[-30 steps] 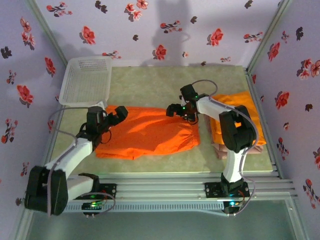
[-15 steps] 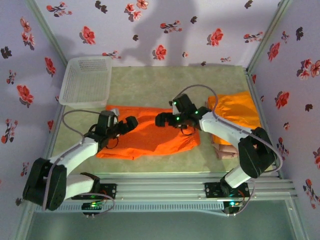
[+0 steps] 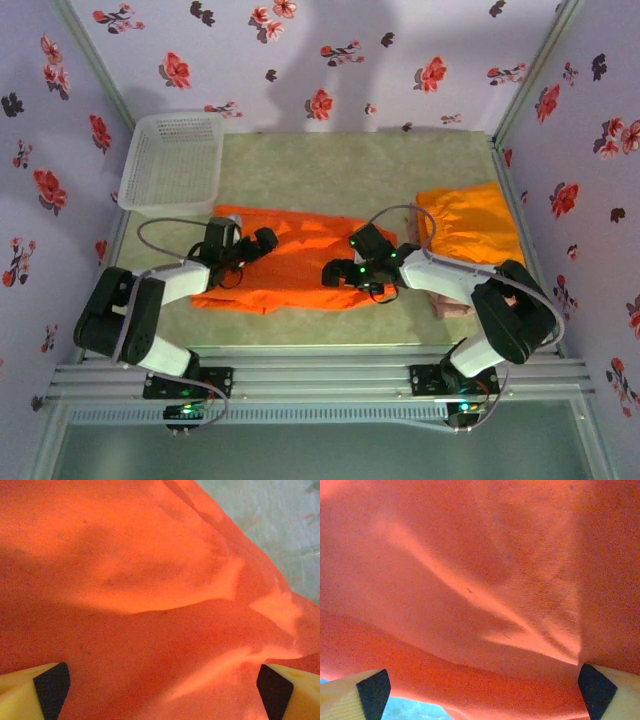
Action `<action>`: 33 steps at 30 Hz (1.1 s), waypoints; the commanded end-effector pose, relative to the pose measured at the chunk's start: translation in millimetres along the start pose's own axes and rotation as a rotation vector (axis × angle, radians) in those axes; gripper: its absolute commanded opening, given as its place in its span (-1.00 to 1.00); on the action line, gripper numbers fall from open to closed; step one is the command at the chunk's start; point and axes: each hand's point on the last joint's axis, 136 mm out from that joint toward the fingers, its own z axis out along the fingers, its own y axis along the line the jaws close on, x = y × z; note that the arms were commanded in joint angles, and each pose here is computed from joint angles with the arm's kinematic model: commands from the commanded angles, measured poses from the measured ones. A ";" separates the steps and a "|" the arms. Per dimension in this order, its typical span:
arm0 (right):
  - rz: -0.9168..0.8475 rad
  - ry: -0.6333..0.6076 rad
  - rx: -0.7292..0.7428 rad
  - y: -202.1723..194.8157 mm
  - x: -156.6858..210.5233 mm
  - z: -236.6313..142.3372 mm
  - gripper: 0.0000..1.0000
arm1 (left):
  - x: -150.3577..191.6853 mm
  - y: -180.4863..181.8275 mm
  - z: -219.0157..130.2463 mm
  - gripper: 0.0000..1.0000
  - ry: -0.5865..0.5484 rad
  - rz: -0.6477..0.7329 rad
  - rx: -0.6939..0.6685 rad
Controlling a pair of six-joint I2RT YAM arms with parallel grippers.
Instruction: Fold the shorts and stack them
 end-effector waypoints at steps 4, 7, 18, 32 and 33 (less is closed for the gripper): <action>0.010 -0.002 0.059 -17.0 6.2 7.1 0.98 | -27.5 19.8 0.5 0.99 -0.067 0.026 -0.059; 0.015 0.011 0.076 -22.3 9.1 11.5 0.98 | -36.9 24.9 0.2 0.99 -0.082 0.029 -0.075; -0.017 -0.031 0.018 -1.0 -5.2 0.4 0.98 | -42.9 0.1 -23.5 0.99 -0.089 0.029 0.005; -0.066 -0.182 0.006 9.6 -41.5 -58.0 0.98 | 42.1 -92.3 -93.5 0.99 0.073 0.006 0.225; -0.062 -0.186 0.010 6.8 -42.9 -60.6 0.98 | 49.2 -96.7 -93.5 0.99 0.081 -0.007 0.245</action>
